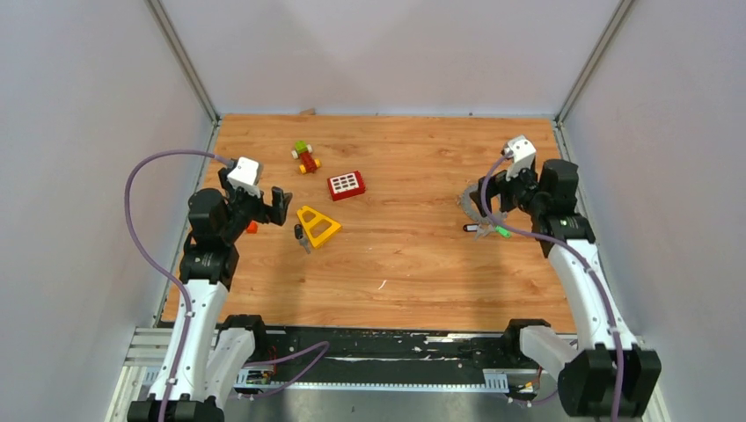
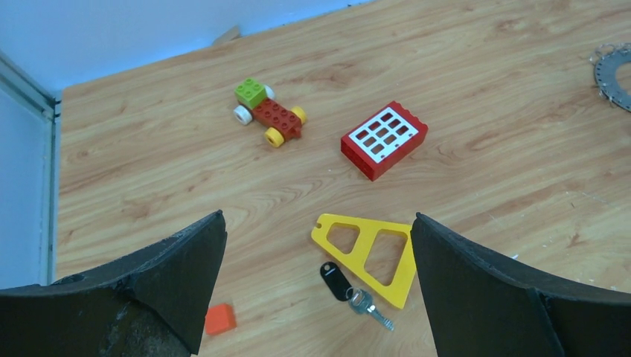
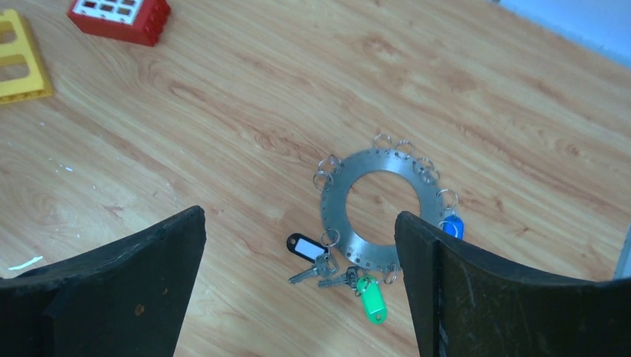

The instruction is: Put the keys on the keyring

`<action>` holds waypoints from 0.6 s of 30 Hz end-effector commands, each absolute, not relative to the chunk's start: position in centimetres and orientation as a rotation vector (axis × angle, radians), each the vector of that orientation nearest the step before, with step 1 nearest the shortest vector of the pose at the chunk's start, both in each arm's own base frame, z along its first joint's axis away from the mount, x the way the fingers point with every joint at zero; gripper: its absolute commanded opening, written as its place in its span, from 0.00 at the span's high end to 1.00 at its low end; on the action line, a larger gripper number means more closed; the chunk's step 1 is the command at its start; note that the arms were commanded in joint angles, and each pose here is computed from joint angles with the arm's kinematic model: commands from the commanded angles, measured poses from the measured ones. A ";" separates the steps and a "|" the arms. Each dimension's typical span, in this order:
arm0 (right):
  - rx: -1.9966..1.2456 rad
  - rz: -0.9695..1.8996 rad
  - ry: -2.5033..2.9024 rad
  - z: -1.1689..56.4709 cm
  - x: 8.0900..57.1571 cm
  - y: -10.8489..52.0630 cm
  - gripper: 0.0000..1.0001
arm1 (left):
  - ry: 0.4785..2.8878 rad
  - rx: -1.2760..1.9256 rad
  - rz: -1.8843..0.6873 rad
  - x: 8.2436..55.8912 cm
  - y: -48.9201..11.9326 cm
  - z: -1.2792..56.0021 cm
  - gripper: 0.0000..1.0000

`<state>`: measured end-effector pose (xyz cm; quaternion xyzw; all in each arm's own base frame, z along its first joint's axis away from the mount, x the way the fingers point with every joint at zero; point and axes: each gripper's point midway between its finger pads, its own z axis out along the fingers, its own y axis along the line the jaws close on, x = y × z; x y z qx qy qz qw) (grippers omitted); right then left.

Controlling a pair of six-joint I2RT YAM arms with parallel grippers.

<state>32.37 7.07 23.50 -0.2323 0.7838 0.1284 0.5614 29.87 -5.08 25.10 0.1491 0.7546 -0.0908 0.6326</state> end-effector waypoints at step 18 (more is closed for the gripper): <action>-0.822 0.326 2.409 8.0 40.6 6.2 0.36 | 1.734 0.510 -0.326 29.5 -7.6 24.7 0.00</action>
